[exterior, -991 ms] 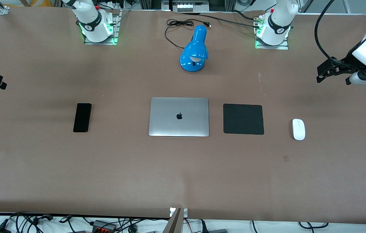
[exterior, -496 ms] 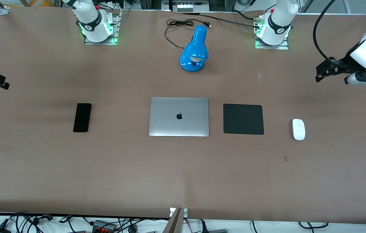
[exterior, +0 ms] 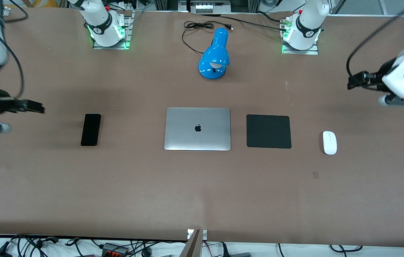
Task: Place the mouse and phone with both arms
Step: 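Reach the right gripper to the phone while the left gripper reaches the mouse, then close the right gripper on the phone while the left gripper grasps the mouse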
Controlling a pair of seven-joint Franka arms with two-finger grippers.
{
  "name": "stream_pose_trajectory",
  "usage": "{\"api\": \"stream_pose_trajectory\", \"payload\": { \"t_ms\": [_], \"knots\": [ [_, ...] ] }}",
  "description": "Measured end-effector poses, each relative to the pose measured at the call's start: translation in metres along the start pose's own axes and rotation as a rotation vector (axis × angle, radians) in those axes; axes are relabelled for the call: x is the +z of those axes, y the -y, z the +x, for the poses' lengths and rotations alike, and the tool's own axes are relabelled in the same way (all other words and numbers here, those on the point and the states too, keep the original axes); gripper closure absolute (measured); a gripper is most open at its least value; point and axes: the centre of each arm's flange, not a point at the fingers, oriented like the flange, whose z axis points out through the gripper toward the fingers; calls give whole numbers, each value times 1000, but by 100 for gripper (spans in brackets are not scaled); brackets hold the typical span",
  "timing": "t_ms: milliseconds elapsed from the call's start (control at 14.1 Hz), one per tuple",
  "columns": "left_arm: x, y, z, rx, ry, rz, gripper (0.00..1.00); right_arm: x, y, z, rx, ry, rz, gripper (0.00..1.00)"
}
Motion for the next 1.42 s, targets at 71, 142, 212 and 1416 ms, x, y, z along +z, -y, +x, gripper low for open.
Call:
{"api": "stream_pose_trajectory", "payload": {
  "t_ms": [71, 142, 212, 1416],
  "knots": [
    [12, 4, 15, -5, 20, -4, 0, 24, 1, 13, 3, 16, 14, 0],
    [28, 7, 33, -9, 46, -7, 0, 54, 0, 25, 21, 32, 23, 0],
    [47, 10, 52, -11, 54, -10, 0, 86, 1, 36, 51, 40, 24, 0],
    [341, 59, 104, 105, -377, 22, 0, 276, 22, 11, 124, 2, 3, 0]
  ]
}}
